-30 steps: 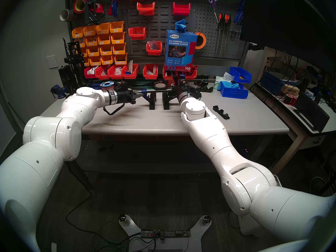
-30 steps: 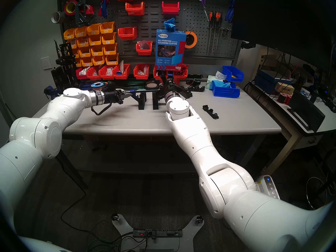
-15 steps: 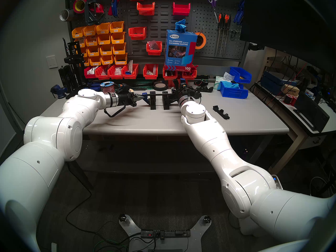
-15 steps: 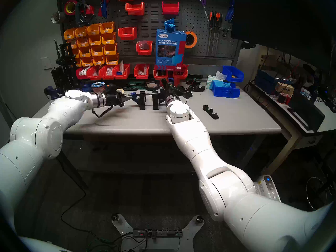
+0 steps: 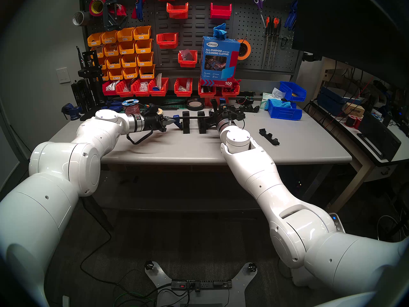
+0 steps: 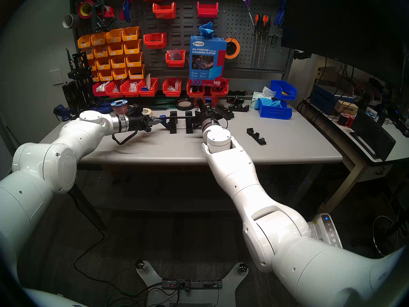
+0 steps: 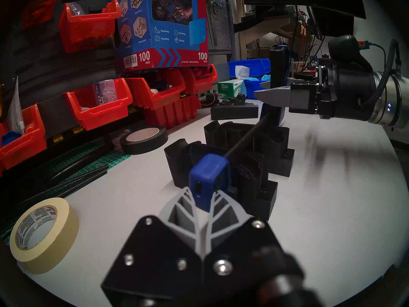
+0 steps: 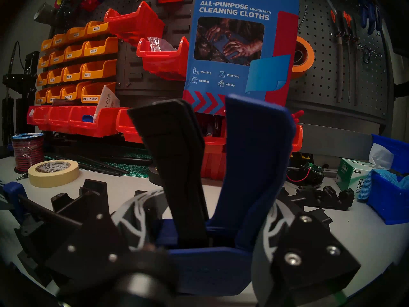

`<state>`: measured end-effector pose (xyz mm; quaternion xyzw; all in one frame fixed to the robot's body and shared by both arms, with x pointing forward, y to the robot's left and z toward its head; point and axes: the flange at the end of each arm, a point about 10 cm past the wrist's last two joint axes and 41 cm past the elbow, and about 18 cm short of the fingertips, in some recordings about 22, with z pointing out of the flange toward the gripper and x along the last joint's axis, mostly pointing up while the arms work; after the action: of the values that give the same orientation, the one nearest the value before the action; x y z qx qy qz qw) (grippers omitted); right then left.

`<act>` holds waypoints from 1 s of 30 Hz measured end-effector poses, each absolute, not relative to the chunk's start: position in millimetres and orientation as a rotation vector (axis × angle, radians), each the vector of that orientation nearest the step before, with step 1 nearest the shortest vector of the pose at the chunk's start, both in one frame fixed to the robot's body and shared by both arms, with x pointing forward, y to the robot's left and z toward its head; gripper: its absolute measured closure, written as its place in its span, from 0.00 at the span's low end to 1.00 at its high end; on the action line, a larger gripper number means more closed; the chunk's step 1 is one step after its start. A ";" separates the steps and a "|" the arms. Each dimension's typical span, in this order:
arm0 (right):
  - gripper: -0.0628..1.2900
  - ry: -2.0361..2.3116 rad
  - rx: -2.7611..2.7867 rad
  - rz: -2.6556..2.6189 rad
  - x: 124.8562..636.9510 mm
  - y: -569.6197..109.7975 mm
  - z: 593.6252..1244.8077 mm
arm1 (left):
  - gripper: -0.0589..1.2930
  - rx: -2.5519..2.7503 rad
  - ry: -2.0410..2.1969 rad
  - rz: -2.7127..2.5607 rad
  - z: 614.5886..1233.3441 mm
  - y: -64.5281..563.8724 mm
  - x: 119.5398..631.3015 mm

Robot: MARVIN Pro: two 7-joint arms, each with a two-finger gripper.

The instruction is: Clamp the two 3D printed pieces together with the clamp

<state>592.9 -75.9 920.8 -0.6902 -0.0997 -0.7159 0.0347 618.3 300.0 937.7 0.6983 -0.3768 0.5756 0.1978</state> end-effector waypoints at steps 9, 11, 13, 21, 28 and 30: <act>0.54 -0.308 -2.121 -2.201 592.7 -75.5 920.6 | 0.97 1.957 -1.056 1.612 937.7 300.4 618.4; 0.54 -0.308 -2.121 -2.201 592.9 -75.4 920.6 | 0.97 1.959 -1.055 1.613 937.7 300.3 618.6; 0.54 -0.309 -2.122 -2.202 593.3 -75.4 920.7 | 0.97 1.961 -1.054 1.615 937.6 300.1 618.9; 0.54 -0.314 -2.128 -2.201 595.9 -74.8 921.1 | 0.97 1.972 -1.047 1.625 937.2 298.9 620.4; 0.54 -0.317 -2.134 -2.199 599.2 -74.1 921.8 | 0.97 1.983 -1.039 1.634 936.8 297.9 621.7; 0.54 -0.317 -2.136 -2.198 600.2 -73.9 922.0 | 0.97 1.986 -1.037 1.636 936.8 297.8 622.1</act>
<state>600.2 -73.9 922.0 -0.6929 -0.1028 -0.7130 0.0301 622.1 297.8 936.8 0.7038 -0.3676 0.5798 0.1828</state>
